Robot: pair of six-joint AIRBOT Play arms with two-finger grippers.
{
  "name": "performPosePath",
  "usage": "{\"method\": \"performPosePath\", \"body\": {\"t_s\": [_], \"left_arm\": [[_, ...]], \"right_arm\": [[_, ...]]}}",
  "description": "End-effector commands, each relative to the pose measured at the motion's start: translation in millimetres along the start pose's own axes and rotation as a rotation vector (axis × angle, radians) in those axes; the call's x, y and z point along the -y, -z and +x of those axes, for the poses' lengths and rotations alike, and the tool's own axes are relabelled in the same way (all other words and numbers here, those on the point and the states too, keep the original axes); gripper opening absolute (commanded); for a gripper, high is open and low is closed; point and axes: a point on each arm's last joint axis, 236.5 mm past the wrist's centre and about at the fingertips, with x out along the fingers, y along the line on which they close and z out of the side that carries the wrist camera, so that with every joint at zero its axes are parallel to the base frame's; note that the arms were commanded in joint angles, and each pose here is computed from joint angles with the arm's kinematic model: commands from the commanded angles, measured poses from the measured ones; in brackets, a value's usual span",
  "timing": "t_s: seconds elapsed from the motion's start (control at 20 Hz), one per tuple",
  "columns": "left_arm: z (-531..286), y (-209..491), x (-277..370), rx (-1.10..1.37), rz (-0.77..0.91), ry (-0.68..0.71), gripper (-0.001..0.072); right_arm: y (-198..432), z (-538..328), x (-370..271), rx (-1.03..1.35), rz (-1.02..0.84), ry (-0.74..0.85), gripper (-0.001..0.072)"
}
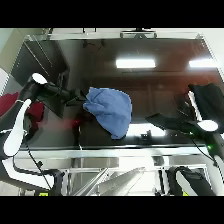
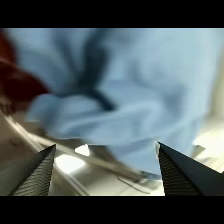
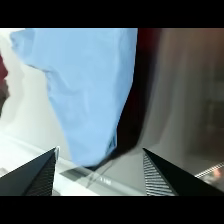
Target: Fold the shirts.
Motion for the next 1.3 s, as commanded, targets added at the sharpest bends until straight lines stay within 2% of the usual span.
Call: {"method": "performPosePath", "body": {"t_s": [0.0, 0.2, 0.25, 0.3, 0.35, 0.4, 0.45, 0.5, 0.75, 0.95, 1.05, 1.25], "left_arm": [[35.2, 3.8, -26.3, -0.008, -0.023, 0.005, 0.0695], [55.9, -12.6, -10.4, -0.033, 0.017, 0.063, 0.0693], [56.8, -16.9, -4.8, -0.041, 0.036, 0.07, 0.0545], [57.0, -20.9, -0.1, -0.046, 0.057, 0.073, 0.034], [56.0, -24.9, 2.2, -0.042, 0.073, 0.068, 0.0172], [54.0, -28.2, 4.1, -0.033, 0.083, 0.068, 0.0082], [52.2, -29.0, 6.6, -0.034, 0.088, 0.073, 0.0031], [49.7, -27.5, 9.8, -0.045, 0.096, 0.08, 0.0021], [3.7, -37.5, 51.7, 0.011, 0.201, 0.103, 0.002], [-93.3, -45.6, 133.8, 0.203, 0.401, 0.099, 0.002], [-156.5, -30.4, 188.9, 0.32, 0.508, 0.097, 0.0021], [-278.6, 27.0, 296.0, 0.623, 0.759, 0.093, 0.0022]], "right_arm": [[6.4, 63.7, 18.2, -0.1, 0.001, -0.006, 0.0574], [37.5, 134.7, 8.2, -0.321, -0.037, -0.02, 0.0573], [40.0, 144.5, 3.1, -0.348, -0.04, -0.029, 0.0551], [39.2, 151.0, -1.6, -0.362, -0.048, -0.038, 0.041], [34.8, 155.1, -5.0, -0.36, -0.06, -0.044, 0.0335], [29.4, 156.1, -7.8, -0.351, -0.067, -0.048, 0.0334], [24.0, 156.1, -11.0, -0.342, -0.076, -0.054, 0.0228], [19.9, 155.0, -16.0, -0.338, -0.084, -0.066, 0.0014], [-2.1, 137.0, -58.4, -0.326, -0.199, -0.158, 0.001], [-55.9, 64.4, -137.8, -0.195, -0.345, -0.292, 0.001], [-81.0, 4.0, -195.3, -0.085, -0.482, -0.353, 0.001], [-98.8, -129.6, -314.4, 0.236, -0.875, -0.393, 0.0011]]}}
